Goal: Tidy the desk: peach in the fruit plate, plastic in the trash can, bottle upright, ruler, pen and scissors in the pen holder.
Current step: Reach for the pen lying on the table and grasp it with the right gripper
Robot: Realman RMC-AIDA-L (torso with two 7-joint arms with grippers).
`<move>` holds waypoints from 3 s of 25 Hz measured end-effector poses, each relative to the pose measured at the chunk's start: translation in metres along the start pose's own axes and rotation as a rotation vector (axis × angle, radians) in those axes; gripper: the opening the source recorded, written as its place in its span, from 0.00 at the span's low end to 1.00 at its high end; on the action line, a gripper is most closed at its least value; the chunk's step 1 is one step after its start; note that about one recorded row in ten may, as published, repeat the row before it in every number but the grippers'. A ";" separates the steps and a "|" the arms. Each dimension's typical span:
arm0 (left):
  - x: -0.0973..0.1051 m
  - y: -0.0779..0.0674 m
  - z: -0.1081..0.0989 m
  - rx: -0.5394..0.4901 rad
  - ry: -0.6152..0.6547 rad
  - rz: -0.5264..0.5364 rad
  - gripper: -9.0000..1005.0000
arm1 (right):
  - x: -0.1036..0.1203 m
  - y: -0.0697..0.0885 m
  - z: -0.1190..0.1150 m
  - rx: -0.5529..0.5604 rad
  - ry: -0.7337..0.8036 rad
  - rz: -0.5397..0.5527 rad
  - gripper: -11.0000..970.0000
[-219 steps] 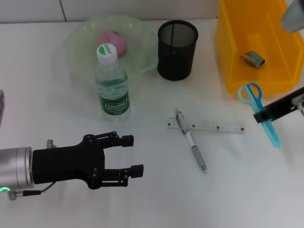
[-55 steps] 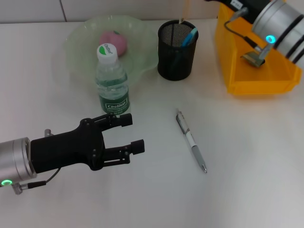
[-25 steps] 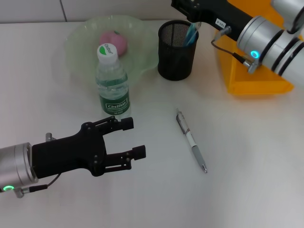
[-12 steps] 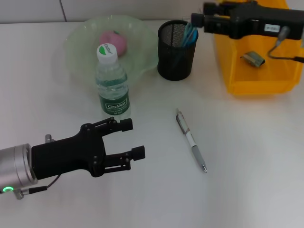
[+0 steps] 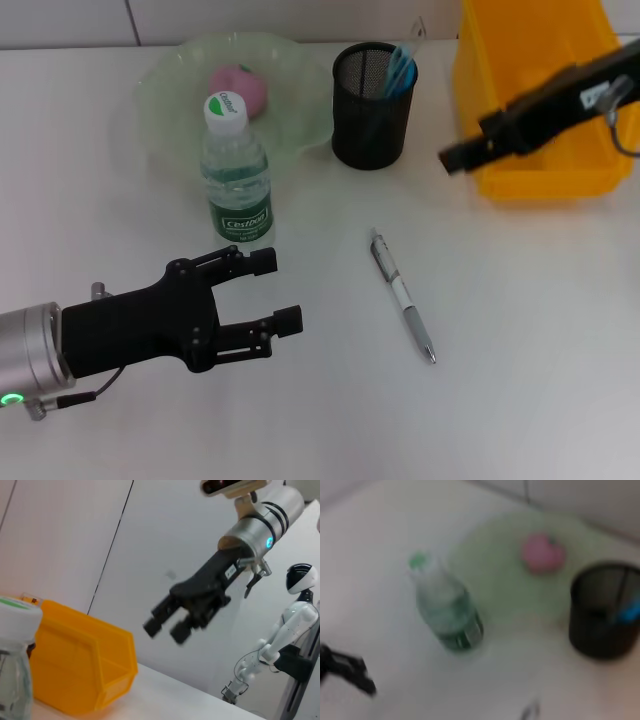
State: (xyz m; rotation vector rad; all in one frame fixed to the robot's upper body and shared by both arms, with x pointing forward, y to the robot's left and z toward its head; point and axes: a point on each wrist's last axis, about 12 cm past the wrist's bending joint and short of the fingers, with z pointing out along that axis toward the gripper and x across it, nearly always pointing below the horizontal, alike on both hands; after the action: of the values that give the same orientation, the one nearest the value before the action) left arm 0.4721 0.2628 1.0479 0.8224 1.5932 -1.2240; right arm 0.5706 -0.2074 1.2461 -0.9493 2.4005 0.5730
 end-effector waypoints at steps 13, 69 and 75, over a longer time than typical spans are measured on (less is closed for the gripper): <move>-0.002 -0.002 0.000 0.023 -0.007 0.014 0.83 | 0.004 0.036 0.065 0.158 0.285 0.035 0.74; 0.004 -0.010 -0.003 0.034 -0.024 0.031 0.83 | 0.025 0.046 0.151 0.140 0.337 -0.051 0.49; 0.004 -0.010 -0.003 0.033 -0.024 0.031 0.83 | 0.026 0.047 0.152 0.141 0.341 -0.061 0.43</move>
State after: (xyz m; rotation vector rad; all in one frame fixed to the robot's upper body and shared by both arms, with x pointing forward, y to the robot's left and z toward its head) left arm 0.4610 0.2629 1.0473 0.8479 1.5393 -1.2364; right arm 0.5645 -0.1065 1.1201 -1.1291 2.6552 0.2283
